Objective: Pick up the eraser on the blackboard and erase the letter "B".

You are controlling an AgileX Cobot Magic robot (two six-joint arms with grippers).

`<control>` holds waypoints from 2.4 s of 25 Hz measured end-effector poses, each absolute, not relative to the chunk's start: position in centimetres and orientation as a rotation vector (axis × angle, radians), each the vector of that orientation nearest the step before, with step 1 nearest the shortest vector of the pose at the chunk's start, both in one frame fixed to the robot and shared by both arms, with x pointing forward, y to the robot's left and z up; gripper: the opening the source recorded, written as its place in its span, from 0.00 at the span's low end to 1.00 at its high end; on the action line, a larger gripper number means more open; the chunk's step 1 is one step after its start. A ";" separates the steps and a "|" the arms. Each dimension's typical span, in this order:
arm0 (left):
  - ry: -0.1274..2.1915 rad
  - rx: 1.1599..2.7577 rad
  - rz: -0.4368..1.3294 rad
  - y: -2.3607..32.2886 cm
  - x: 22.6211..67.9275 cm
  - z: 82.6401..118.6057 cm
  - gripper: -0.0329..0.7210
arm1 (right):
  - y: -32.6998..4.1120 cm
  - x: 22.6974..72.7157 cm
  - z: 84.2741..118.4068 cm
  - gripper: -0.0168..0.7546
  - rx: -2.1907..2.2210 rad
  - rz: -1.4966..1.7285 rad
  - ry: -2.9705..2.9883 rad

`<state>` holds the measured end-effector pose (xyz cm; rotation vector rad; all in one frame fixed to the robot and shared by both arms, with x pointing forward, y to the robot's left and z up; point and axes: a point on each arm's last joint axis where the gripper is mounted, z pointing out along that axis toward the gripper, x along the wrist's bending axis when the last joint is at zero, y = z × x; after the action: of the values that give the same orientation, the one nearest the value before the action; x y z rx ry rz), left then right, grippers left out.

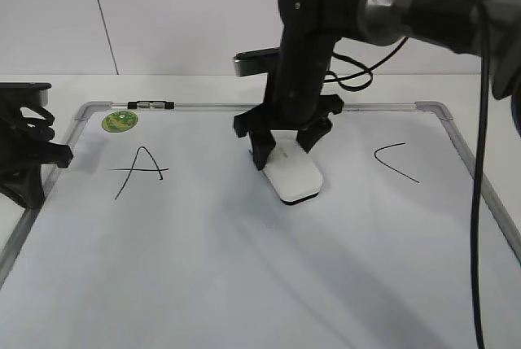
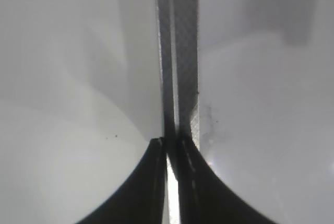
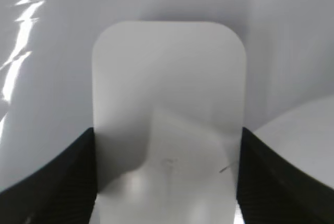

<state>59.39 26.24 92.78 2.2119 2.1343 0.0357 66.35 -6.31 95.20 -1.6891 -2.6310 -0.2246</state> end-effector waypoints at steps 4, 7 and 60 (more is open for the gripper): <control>2.134 2.212 0.036 26.2 59.4 92.8 0.08 | -3.8 64.9 95.2 0.73 -1.604 -0.231 -2.679; 2.135 2.215 0.036 26.3 59.4 92.8 0.08 | -3.5 64.7 95.2 0.73 -1.593 -0.225 -2.696; 2.134 2.229 0.039 26.3 59.4 92.8 0.09 | -5.0 66.0 95.2 0.73 -1.749 -0.268 -2.606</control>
<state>59.36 26.33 92.82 2.2286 2.1344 0.0389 65.99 -4.98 95.18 -1.7488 -2.6056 -0.2680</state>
